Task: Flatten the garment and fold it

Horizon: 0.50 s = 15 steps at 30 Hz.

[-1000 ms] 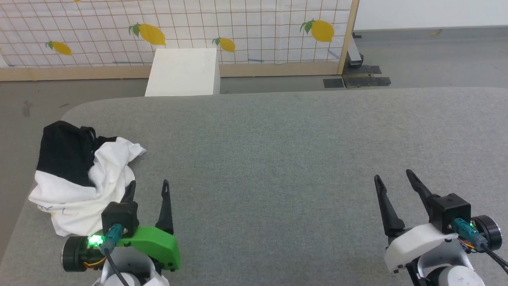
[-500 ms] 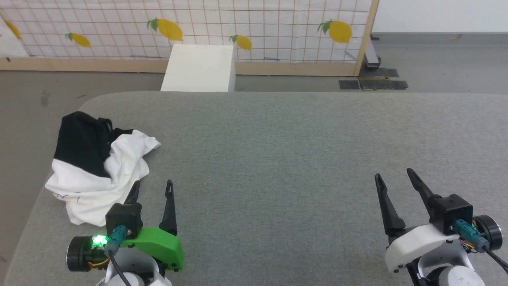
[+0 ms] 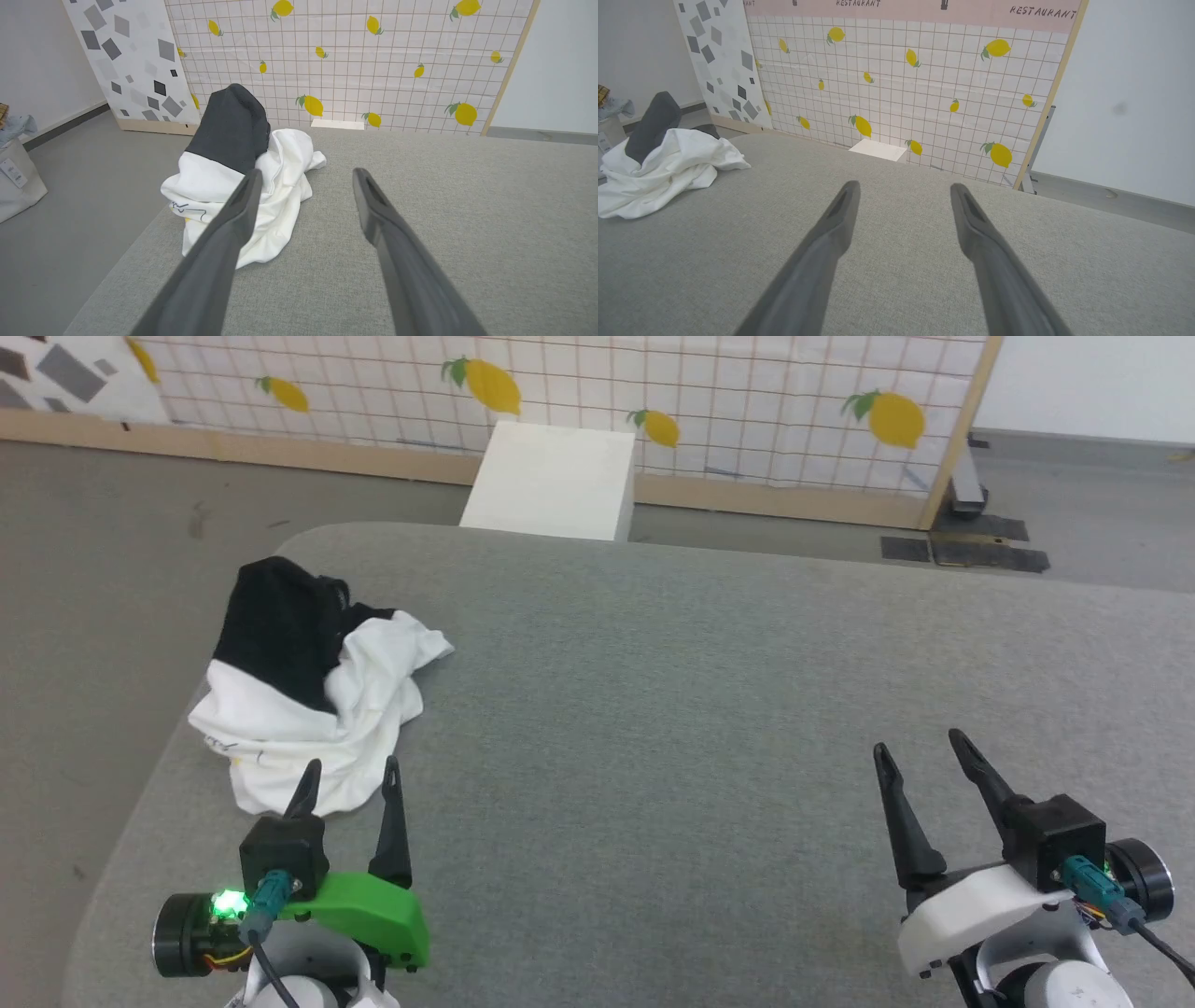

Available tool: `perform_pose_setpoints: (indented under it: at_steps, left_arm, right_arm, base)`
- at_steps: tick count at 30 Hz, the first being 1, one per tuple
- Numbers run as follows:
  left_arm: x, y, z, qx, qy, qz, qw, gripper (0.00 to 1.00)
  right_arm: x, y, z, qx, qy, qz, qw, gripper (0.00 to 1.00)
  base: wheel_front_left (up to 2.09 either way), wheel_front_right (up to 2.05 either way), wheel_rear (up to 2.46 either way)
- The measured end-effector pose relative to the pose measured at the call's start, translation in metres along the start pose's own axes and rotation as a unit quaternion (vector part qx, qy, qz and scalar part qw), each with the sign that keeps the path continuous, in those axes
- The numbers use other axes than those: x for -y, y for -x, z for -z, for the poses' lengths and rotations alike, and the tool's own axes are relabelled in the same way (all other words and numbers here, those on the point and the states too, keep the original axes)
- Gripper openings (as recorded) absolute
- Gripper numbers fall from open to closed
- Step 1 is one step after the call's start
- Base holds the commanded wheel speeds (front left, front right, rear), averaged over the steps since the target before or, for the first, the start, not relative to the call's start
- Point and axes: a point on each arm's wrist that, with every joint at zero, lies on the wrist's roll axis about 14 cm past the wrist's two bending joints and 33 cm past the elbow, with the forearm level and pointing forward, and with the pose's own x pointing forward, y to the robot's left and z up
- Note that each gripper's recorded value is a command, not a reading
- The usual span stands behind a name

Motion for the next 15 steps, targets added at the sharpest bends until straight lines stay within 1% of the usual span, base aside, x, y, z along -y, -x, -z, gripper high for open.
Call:
perform_pose_setpoints:
  at_steps: [8,15]
  left_arm:
    - [-0.022,0.011,-0.001,0.005,-0.001,-0.034,0.999,1.0]
    - [-0.038,0.021,0.0,0.008,0.007,-0.063,0.998,1.0]
  right_arm:
    - [-0.022,-0.012,0.0,0.003,-0.002,-0.035,0.999,1.0]
    - [-0.04,-0.021,-0.001,0.007,-0.004,-0.062,0.998,1.0]
  base:
    - [0.0,0.0,0.0]
    - [-0.05,-0.05,-0.05]
